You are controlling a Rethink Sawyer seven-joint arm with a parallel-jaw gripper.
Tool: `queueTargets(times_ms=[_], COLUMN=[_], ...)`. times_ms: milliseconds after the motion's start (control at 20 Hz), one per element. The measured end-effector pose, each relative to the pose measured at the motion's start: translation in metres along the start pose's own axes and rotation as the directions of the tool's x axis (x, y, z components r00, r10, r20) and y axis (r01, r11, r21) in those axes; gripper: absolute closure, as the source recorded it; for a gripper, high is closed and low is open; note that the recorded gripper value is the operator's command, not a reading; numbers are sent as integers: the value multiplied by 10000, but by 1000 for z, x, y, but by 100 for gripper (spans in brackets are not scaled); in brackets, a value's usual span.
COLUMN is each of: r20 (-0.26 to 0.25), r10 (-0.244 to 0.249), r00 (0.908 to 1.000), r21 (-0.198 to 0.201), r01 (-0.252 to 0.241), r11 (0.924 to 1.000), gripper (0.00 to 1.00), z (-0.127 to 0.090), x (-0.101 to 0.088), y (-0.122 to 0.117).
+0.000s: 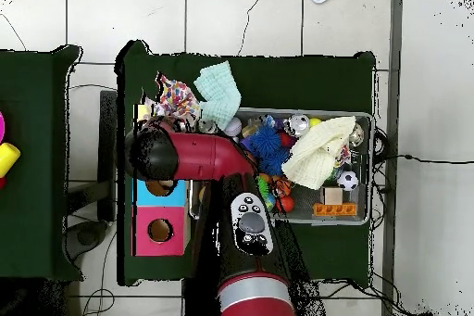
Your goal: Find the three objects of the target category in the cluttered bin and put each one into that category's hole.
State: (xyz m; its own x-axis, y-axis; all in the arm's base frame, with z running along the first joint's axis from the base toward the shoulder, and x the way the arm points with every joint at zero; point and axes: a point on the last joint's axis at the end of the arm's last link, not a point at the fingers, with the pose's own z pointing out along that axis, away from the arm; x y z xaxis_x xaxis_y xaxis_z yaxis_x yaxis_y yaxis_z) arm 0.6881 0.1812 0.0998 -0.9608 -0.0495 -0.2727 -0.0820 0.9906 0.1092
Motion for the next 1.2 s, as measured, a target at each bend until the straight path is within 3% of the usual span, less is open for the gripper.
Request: queueTargets(times_ms=[500,1200], r20=[-186,-682], r10=[94,1024], r00=[9998,9924], r21=[-39,-418], r01=[-95,-1053], r11=[9999,9936], gripper=[100,100], z=[8,22], x=[7,10], y=[-1,-1])
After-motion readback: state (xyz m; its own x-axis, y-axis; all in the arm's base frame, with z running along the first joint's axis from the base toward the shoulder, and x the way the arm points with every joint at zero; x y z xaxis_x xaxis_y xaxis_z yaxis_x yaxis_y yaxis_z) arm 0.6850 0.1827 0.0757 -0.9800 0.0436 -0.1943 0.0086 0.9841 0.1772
